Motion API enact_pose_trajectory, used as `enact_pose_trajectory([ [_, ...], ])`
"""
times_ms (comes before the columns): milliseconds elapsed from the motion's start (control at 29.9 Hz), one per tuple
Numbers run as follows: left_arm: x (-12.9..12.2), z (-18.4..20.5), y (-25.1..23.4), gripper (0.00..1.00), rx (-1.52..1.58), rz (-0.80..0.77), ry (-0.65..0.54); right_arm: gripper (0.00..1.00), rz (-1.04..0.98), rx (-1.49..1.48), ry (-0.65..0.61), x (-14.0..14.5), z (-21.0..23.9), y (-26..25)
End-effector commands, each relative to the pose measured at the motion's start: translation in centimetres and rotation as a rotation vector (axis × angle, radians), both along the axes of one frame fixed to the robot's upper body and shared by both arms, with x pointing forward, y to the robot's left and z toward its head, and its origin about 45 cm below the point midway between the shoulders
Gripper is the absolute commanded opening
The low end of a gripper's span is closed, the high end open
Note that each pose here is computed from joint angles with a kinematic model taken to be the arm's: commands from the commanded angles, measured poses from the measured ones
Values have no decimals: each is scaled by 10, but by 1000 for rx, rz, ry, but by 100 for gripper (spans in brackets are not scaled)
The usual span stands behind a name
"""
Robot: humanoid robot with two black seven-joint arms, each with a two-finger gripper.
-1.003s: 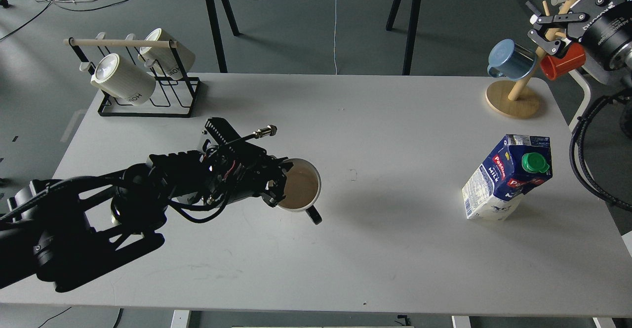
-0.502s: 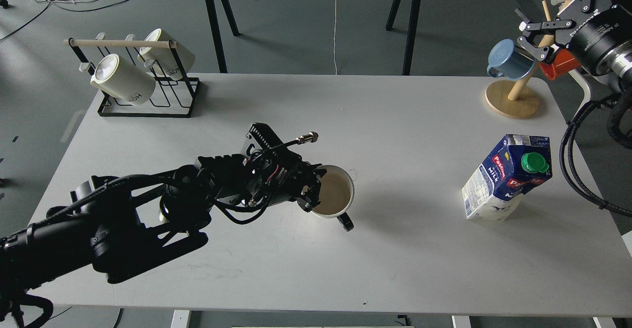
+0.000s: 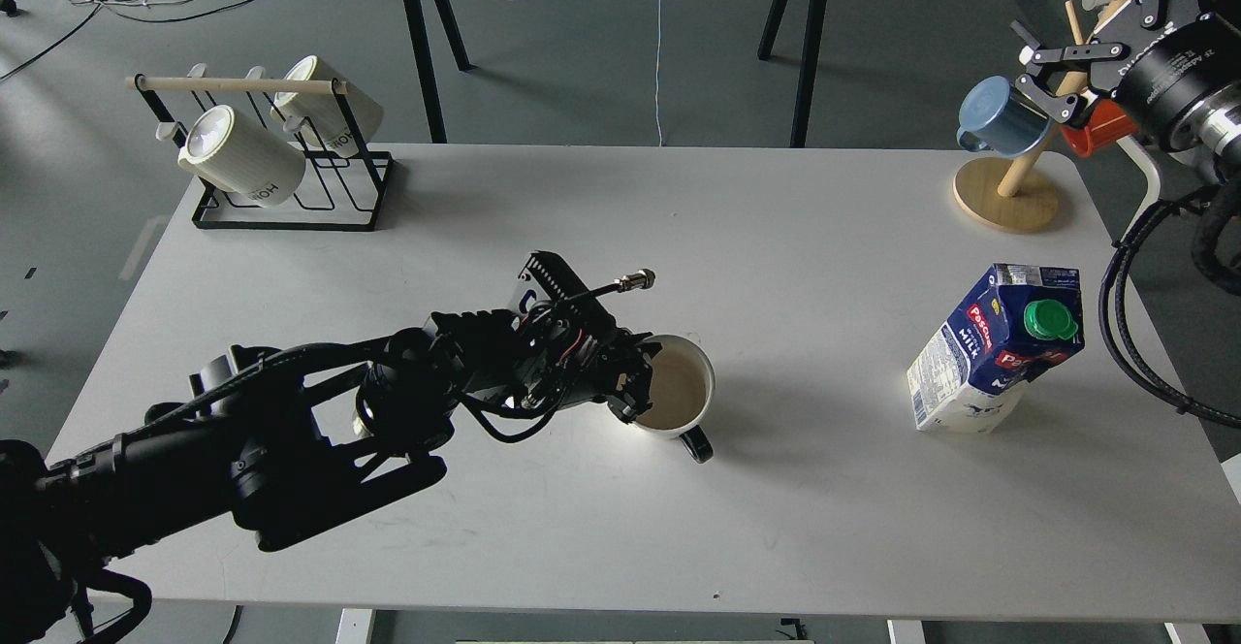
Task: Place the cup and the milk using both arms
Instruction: 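Slide the white mug with the left gripper toward the table center, then release the mug and lift the left gripper away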
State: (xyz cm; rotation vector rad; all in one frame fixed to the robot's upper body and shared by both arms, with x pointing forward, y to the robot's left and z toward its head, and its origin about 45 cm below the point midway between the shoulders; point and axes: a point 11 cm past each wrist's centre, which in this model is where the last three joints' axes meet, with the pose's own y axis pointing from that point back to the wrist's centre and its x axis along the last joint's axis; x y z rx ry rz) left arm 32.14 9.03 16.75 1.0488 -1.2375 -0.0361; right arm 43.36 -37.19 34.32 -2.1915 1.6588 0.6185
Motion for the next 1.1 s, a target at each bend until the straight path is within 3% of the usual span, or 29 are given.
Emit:
enact_pose_trajectory([
  [0, -1, -1, -5, 4, -6, -3, 5, 98, 2, 1, 0, 0, 0, 1],
  [67, -1, -1, -7, 7, -9, -1, 3, 98, 2, 1, 0, 0, 0, 1],
  [502, 5, 8, -11, 47, -22, 7, -18, 98, 2, 1, 3, -1, -1, 1],
  [635, 11, 18, -13, 68, -33, 5, -42, 98, 4, 1, 3, -1, -1, 2],
  [702, 16, 25, -12, 85, -52, 21, -54, 98, 6, 0, -1, 0, 0, 2],
  [803, 31, 46, -9, 96, -107, 65, -87, 98, 9, -1, -5, 0, 2, 3],
  [936, 53, 80, 0, 100, -208, 145, -135, 98, 24, -6, -9, -4, 6, 6],
  [1070, 77, 127, 18, 100, -462, 280, -62, 98, 36, -41, -28, -15, 21, 0],
])
